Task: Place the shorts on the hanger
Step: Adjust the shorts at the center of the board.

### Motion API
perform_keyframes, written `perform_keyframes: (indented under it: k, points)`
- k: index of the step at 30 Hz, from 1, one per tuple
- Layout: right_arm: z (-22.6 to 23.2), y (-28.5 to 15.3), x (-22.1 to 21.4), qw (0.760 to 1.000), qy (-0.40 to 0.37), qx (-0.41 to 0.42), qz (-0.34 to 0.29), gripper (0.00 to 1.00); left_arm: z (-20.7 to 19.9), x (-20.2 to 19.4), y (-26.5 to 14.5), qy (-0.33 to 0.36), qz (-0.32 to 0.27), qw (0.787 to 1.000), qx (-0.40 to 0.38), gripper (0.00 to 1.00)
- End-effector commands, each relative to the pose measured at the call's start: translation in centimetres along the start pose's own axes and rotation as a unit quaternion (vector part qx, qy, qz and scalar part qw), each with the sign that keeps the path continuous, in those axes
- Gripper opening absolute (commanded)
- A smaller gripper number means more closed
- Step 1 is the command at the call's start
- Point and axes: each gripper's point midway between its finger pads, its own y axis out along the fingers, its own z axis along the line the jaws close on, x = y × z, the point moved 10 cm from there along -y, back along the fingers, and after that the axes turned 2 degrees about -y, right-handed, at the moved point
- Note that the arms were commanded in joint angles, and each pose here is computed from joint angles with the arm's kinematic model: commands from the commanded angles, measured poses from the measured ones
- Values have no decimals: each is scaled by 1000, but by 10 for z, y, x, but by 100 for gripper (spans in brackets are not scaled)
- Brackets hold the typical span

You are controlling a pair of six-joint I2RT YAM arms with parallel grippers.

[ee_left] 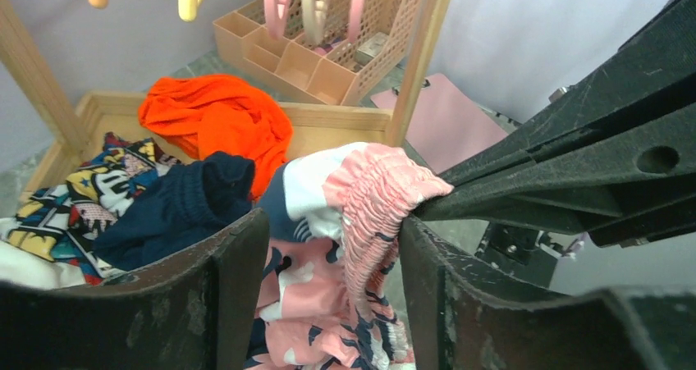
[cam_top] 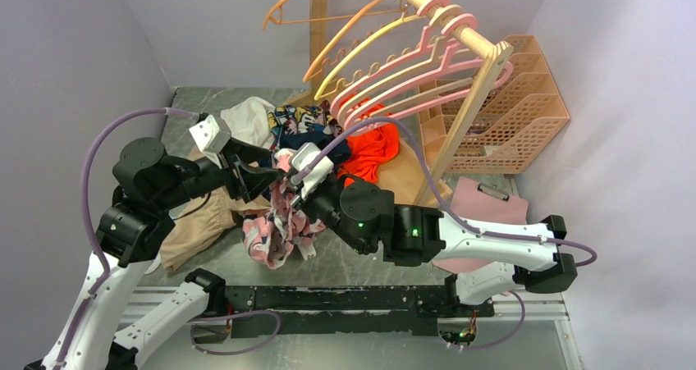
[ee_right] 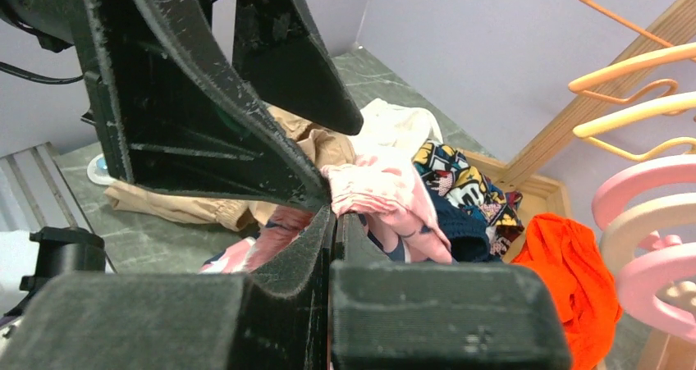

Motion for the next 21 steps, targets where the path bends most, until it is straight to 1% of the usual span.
perform_keyframes:
  k: [1,3,9,15,16,18,20,21]
  points:
    - [0,2,12,1000,25,-2,-19,0,5,9,2,23,-22,999,27,58]
    - [1,3,13,999,27,1,-19,0,6,8,3,24,-20,999,25,56]
    - [3,3,14,999,30,11,-21,0,4,0,9,17,-4,1000,-21,70]
    - [6,4,14,999,27,25,-23,0,4,-6,12,18,3,999,-41,73]
    - [6,4,14,999,27,26,-24,0,4,-7,13,19,5,999,-47,72]
    - [6,4,13,999,26,26,-23,0,4,-7,14,20,5,998,-51,68]
    - [5,4,13,999,24,25,-22,0,4,-8,15,22,5,998,-56,58]
    - [5,3,13,999,24,25,-22,0,4,-8,15,23,3,998,-58,51]
